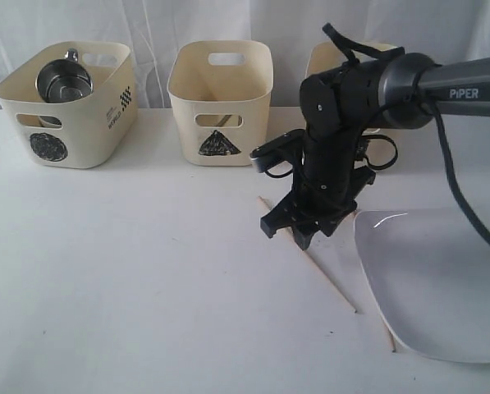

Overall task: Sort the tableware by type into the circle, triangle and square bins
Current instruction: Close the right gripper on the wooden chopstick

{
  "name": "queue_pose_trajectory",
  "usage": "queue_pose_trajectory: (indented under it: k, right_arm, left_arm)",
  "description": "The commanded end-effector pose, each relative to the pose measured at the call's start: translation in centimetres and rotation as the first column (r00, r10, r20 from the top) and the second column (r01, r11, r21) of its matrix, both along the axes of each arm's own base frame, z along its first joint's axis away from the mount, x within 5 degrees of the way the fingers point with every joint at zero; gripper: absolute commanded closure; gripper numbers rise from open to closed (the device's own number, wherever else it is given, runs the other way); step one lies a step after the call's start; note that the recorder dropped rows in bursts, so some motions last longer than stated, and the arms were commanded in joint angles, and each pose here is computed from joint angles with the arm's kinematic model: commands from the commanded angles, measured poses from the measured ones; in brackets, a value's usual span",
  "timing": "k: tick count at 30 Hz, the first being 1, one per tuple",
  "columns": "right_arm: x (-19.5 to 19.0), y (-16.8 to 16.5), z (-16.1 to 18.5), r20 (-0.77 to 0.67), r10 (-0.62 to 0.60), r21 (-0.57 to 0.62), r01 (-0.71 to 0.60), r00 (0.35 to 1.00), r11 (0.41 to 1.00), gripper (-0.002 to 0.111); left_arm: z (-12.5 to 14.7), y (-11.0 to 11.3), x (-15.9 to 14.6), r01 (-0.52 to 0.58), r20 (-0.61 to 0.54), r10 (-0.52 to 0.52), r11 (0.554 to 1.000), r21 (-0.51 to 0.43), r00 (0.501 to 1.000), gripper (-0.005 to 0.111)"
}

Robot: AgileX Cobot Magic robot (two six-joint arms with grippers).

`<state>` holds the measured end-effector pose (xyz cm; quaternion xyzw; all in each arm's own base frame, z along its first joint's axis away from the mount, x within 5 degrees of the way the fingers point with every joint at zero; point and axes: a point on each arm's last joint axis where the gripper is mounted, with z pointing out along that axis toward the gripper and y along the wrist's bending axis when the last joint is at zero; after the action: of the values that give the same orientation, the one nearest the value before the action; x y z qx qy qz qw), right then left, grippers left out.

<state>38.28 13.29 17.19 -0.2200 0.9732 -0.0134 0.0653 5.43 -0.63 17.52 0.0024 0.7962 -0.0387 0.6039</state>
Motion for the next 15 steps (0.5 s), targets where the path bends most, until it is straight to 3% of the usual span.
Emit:
queue_pose_trajectory:
  k: [1, 15]
  right_arm:
    - [0.5, 0.2, 0.3, 0.029, 0.033, 0.035, -0.034, 0.999, 0.999, 0.065]
    - [1.2, 0.6, -2.7, -0.02, 0.049, 0.037, -0.048, 0.999, 0.998, 0.068]
  left_arm:
    - [-0.1, 0.0, 0.0, -0.003, 0.001, 0.003, 1.0, -0.01, 1.0, 0.107]
    - [-0.1, 0.0, 0.0, -0.003, 0.001, 0.003, 1.0, -0.01, 1.0, 0.107]
